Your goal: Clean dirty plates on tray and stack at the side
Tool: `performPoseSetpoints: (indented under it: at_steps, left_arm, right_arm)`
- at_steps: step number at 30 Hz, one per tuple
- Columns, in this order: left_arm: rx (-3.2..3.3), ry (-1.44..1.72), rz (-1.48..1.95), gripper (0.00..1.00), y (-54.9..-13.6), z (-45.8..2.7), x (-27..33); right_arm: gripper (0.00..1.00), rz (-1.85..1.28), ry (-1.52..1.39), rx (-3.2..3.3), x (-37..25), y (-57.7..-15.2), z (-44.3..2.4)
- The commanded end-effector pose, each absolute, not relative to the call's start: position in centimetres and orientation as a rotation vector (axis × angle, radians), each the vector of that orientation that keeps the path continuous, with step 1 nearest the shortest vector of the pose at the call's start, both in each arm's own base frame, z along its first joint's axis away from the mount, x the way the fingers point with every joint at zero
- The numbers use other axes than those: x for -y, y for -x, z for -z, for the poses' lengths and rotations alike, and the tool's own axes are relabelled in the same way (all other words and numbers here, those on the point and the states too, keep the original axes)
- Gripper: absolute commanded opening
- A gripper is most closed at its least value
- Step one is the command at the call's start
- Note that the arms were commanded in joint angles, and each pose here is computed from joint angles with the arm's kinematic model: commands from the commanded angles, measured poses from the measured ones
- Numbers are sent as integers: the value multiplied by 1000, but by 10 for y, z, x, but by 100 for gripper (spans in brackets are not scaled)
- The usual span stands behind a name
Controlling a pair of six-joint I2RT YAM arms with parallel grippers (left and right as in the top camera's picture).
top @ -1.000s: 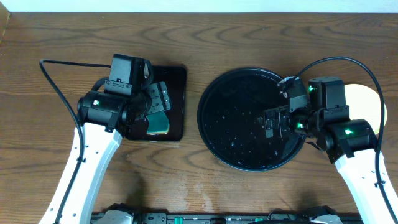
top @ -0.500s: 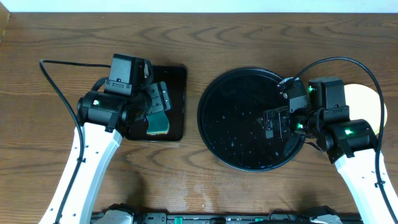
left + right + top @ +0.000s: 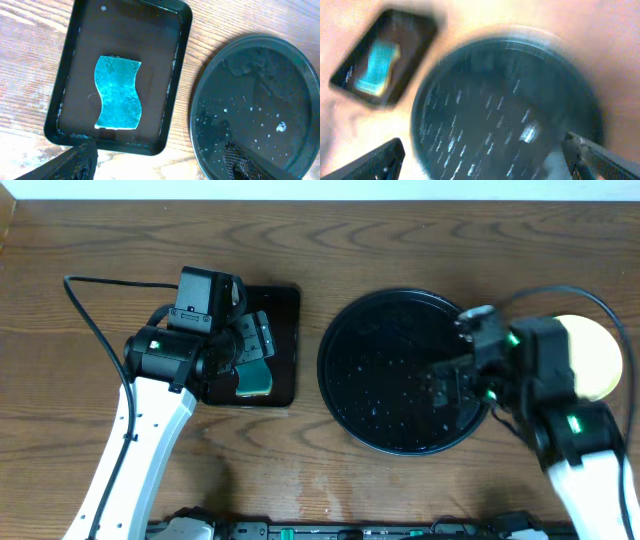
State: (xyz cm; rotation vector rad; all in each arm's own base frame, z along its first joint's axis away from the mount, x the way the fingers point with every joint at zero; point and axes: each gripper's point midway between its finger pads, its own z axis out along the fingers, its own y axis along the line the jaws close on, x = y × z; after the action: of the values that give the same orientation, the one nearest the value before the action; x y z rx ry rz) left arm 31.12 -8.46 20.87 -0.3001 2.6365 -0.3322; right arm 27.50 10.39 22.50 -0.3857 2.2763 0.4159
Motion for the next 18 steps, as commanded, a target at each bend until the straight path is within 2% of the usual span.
performPoseSetpoints:
  at_steps: [1, 4, 9, 18]
  left_arm:
    - [-2609, 288, 335, 81, -316, -219, 84]
    - [-2608, 288, 335, 82, -316, -219, 84]
    - [-2608, 288, 335, 82, -316, -219, 84]
    - [-2608, 288, 335, 82, -316, -219, 84]
  right_arm:
    - [99, -243, 411, -2046, -85, -261, -253]
    - [99, -203, 366, -1904, -73, -248, -259]
    - [99, -155, 298, -1769, -55, -226, -240]
    - [99, -88, 215, -1644, -35, -225, -206]
